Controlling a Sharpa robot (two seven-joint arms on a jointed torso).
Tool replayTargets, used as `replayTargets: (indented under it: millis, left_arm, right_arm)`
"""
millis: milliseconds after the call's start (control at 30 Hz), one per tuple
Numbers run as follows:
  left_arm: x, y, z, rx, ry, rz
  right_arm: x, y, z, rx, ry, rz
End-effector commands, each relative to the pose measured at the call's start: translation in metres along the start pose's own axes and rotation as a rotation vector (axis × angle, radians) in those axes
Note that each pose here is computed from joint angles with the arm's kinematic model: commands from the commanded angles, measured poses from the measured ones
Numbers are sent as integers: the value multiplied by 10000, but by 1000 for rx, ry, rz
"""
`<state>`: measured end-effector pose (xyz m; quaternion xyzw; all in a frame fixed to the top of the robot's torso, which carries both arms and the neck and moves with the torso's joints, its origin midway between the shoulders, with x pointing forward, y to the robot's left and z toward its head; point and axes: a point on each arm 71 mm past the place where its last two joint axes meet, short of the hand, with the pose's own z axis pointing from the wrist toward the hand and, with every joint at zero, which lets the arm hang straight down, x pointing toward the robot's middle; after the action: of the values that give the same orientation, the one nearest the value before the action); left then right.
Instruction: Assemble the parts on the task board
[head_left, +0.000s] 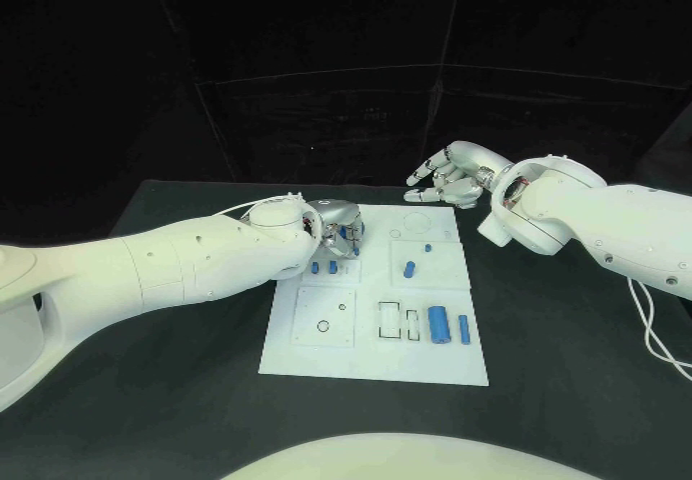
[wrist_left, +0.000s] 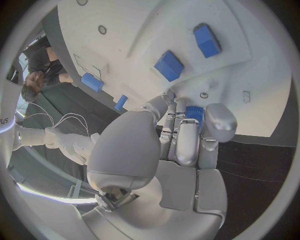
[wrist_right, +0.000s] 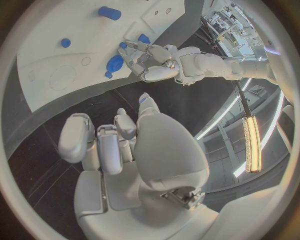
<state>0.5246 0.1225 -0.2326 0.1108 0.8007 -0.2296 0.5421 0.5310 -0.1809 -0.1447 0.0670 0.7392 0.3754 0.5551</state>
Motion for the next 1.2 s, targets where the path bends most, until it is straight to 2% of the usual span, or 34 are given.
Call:
replayTargets:
  millis: [33,400,1200]
  left_arm:
    - [29,-22,6,25,19,-1]
    - [-38,13,12,61,-58,-82]
    - [-2,45,14,19,-7,-96]
  right_arm:
    - [-8,20,4,-11,-4,-3]
    - [-6,23,3,-12,-4,-3]
    - [-8,22,2,-11,-4,-3]
